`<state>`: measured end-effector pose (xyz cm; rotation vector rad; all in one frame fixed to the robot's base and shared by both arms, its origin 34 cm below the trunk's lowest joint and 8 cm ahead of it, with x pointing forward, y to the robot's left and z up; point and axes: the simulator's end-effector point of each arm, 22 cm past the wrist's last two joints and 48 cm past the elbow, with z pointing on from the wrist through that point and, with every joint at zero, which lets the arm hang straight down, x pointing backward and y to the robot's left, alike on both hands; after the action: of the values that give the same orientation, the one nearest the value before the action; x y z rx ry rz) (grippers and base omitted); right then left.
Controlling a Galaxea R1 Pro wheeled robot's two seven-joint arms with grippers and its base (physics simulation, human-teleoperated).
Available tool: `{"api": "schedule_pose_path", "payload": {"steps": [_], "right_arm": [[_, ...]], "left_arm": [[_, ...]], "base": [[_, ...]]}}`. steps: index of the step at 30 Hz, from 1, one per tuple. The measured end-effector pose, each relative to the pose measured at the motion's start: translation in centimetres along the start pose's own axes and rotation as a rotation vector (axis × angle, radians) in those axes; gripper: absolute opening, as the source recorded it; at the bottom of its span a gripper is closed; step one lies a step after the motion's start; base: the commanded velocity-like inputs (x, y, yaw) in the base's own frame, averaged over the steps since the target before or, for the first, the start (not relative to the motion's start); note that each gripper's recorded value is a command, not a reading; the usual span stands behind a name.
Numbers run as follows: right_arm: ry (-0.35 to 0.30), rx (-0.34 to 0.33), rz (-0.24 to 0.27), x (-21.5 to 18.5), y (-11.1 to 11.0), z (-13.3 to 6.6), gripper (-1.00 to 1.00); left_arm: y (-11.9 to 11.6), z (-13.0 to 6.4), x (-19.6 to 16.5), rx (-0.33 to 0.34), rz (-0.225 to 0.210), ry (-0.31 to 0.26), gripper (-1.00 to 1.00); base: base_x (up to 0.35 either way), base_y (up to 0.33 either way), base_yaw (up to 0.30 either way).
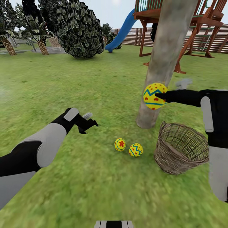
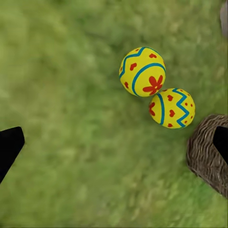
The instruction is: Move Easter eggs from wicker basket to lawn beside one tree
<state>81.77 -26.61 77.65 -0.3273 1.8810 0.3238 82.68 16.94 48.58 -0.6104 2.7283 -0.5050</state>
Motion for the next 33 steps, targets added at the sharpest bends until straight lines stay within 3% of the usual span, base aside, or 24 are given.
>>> {"api": "schedule_pose_path", "payload": {"steps": [4, 9, 10, 11, 13, 14, 16, 18, 21, 25, 27, 31, 33], "right_arm": [[0.052, 0.005, 0.043, 4.2, 2.9, 2.6, -1.0], [0.095, -0.054, 0.111, 8.9, 7.7, 5.0, -1.0], [0.151, -0.033, 0.066, 12.4, 9.1, 6.3, -1.0], [0.202, -0.012, 0.059, 15.1, 9.5, 7.0, -1.0], [0.226, -0.018, 0.066, 17.4, 10.9, 7.7, -1.0], [0.225, -0.024, 0.065, 18.1, 11.4, 7.9, -1.0], [0.227, -0.043, 0.052, 20.0, 13.2, 8.6, -1.0], [0.251, -0.047, 0.051, 22.1, 13.9, 9.2, -1.0], [0.297, -0.06, 0.078, 26.0, 15.1, 10.6, -1.0], [0.28, -0.059, 0.085, 29.5, 15.6, 11.1, -1.0], [0.284, -0.044, 0.091, 31.0, 15.6, 10.7, -1.0], [0.293, -0.03, 0.109, 33.0, 16.6, 10.7, -1.0], [0.304, -0.012, 0.111, 34.3, 16.6, 10.8, -1.0]], "left_arm": [[2.3, -0.2, -0.9, -0.026, -0.021, -0.011, 1.0], [5.7, 0.5, -0.6, -0.06, -0.051, -0.002, 1.0], [6.6, 1.8, -0.2, 0.024, -0.09, -0.017, 1.0], [7.1, 2.6, -0.2, 0.117, -0.12, -0.046, 1.0], [9.1, 4.1, -0.7, 0.172, -0.135, -0.158, 1.0], [10.0, 4.6, -1.1, 0.171, -0.124, -0.215, 1.0], [12.2, 5.8, -1.1, 0.181, -0.041, -0.36, 1.0], [13.0, 6.8, 0.7, 0.236, 0.019, -0.431, 1.0], [14.7, 7.2, 2.4, 0.269, 0.074, -0.557, 1.0], [16.4, 7.4, 3.9, 0.286, 0.094, -0.582, 1.0], [15.9, 7.2, 4.4, 0.334, 0.11, -0.575, 1.0], [15.7, 6.8, 4.3, 0.363, 0.118, -0.576, 1.0], [16.8, 5.9, 3.6, 0.374, 0.125, -0.583, 1.0]], "base": [[0.0, 0.023, 0.0], [0.0, 0.244, 0.0], [0.0, 0.099, 0.0], [0.0, 0.051, 0.0], [0.0, 0.021, 0.0], [0.0, 0.009, 0.0], [0.0, 0.004, 0.0], [0.0, 0.001, 0.0], [0.0, 0.0, 0.0], [0.0, 0.0, 0.0], [0.0, 0.0, 0.0], [0.0, 0.0, 0.0], [0.0, 0.0, 0.0]]}}
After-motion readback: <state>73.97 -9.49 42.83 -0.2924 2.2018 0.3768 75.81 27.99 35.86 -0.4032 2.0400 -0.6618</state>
